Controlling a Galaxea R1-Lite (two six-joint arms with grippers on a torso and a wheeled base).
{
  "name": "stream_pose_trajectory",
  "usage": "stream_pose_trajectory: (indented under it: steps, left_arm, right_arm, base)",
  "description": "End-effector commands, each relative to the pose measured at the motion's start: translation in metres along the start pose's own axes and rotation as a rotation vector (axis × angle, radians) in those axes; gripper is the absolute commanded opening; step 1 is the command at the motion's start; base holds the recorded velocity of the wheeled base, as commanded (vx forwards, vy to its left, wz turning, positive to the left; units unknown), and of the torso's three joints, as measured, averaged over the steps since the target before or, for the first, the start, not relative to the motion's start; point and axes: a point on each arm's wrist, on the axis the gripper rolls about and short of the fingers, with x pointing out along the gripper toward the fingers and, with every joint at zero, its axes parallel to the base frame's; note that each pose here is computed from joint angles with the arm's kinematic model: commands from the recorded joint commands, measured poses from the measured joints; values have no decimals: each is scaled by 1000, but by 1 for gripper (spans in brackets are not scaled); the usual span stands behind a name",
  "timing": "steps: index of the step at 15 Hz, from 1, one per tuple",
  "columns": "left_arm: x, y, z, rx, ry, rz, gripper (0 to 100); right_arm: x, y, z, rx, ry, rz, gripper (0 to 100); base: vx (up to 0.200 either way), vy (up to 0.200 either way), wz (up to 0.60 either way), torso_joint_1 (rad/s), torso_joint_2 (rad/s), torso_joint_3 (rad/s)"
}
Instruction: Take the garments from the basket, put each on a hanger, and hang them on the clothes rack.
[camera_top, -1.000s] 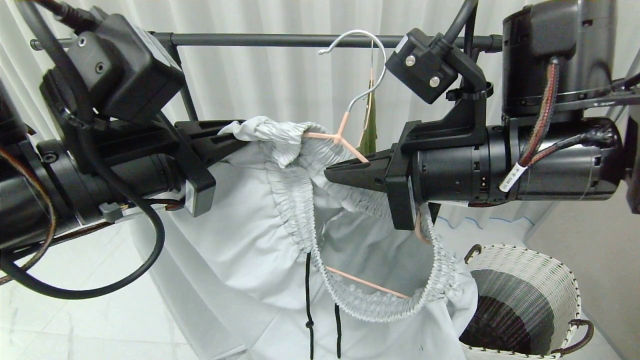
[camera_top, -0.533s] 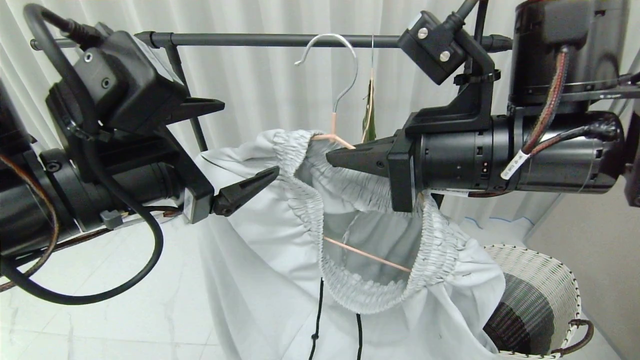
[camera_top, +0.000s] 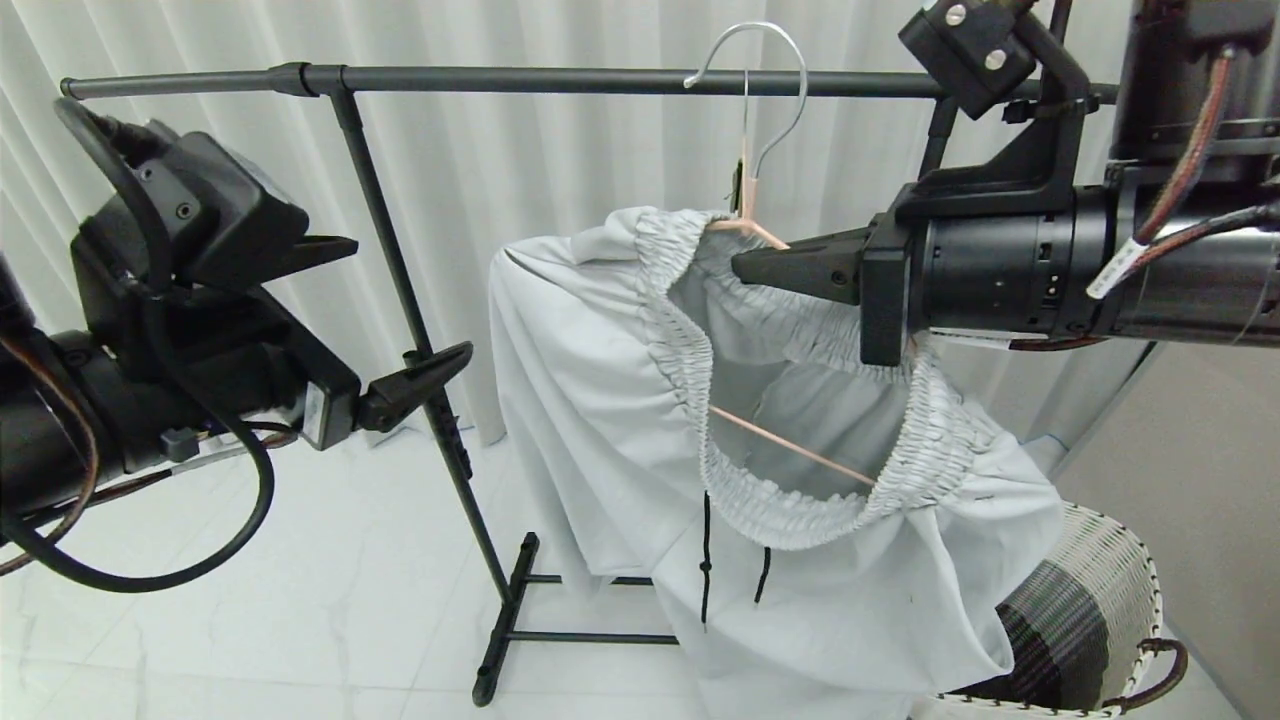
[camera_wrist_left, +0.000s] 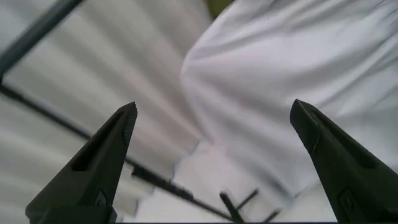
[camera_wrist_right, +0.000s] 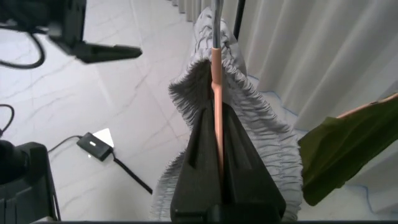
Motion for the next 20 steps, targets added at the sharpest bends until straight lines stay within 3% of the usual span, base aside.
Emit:
stream_pose_trajectory:
  steps: [1, 6, 11, 12, 16, 18, 20]
  left_arm:
    - [9, 7, -27, -57, 111, 33, 100]
    - [38, 8, -61, -158, 211, -33, 100]
    - [42, 7, -66, -271, 231, -29, 100]
    - [42, 7, -66, -271, 232, -30, 0]
    - [35, 13, -81, -290, 285, 13, 0]
    - [24, 15, -104, -312, 347, 57, 0]
    - [21, 9, -119, -303, 336, 92, 0]
  right_arm:
    - [-12, 3, 6, -23, -11, 4, 0]
    - [-14, 15, 12, -50, -29, 66, 0]
    - [-11, 31, 14, -58, -35, 125, 0]
    - [-12, 33, 14, -59, -37, 131, 0]
    - [-14, 34, 16, -59, -41, 129, 0]
    - [-17, 35, 18, -61, -50, 126, 0]
    - [-19, 35, 19, -59, -55, 125, 0]
  base:
    - [0, 0, 0, 0, 0, 0]
    - [0, 0, 0, 0, 0, 0]
    - [0, 0, 0, 0, 0, 0]
    - [0, 0, 0, 0, 0, 0]
    - [0, 0, 0, 0, 0, 0]
    - [0, 0, 0, 0, 0, 0]
    - [0, 0, 0, 0, 0, 0]
